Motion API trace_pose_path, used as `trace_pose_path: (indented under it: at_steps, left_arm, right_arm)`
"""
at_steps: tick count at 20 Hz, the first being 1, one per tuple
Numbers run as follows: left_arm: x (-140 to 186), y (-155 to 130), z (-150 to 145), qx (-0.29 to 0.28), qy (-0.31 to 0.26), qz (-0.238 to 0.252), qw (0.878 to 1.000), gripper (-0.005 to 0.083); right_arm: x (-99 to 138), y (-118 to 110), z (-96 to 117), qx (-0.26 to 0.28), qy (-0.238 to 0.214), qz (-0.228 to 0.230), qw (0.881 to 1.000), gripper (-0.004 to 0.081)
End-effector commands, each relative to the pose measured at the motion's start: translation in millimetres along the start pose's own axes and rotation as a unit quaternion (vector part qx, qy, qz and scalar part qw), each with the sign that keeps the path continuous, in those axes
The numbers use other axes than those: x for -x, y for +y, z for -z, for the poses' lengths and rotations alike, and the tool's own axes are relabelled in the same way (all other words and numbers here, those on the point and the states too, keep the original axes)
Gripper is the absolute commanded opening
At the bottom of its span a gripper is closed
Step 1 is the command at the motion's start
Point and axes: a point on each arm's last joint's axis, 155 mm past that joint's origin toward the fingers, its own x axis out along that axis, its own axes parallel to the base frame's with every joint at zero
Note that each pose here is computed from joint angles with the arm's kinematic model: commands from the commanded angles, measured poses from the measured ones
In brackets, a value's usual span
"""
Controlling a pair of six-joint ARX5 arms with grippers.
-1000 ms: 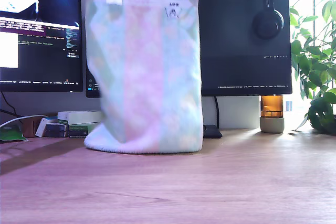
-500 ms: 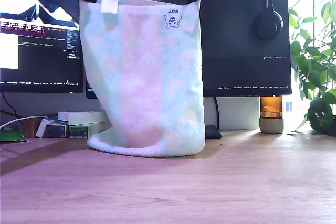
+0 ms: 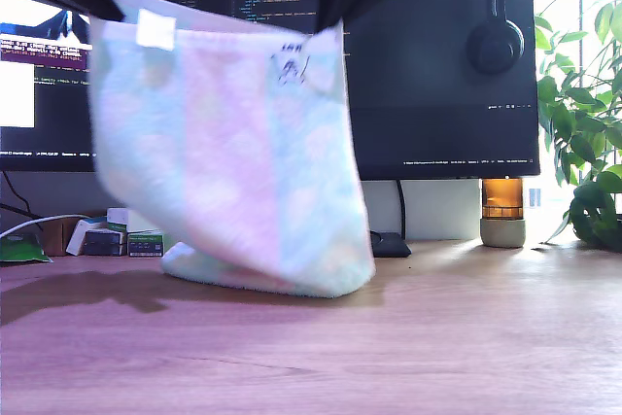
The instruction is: Fold the tea towel to a neat square and place it to the right
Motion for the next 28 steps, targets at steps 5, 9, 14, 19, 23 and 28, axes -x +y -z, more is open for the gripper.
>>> trace_pose_path:
  at_steps: [5,9,14,19,23,28]
  left_arm:
    - [13.8,-9.9,20.8,0.027,-0.036,-0.017,0.999,-0.0023]
    - [18.4,-41.1,48.1,0.061,-0.04,0.014,0.997,-0.0023]
    - [20.1,-99.2,85.4,0.083,-0.002,0.06,0.995,-0.0023]
    - [33.6,-134.9,83.1,0.097,-0.015,0.068,0.993,-0.0023]
    - [39.7,-152.4,87.8,0.093,-0.003,0.071,0.993,-0.0023]
    - [41.0,-180.3,101.0,0.126,0.035,0.108,0.985,-0.0023]
  right_arm:
    - [44.4,0.9,39.3,-0.017,-0.091,0.04,0.995,-0.0012]
    - [54.0,22.1,91.2,-0.057,-0.093,0.027,0.994,-0.0012]
    - [44.2,68.1,149.8,-0.07,-0.052,-0.011,0.996,-0.0012]
    - [64.6,94.4,165.4,-0.087,-0.059,-0.027,0.994,-0.0012]
    - [73.6,109.0,172.8,-0.084,-0.052,-0.032,0.995,-0.0012]
    - [84.0,135.1,204.8,-0.063,0.005,-0.046,0.997,-0.0012]
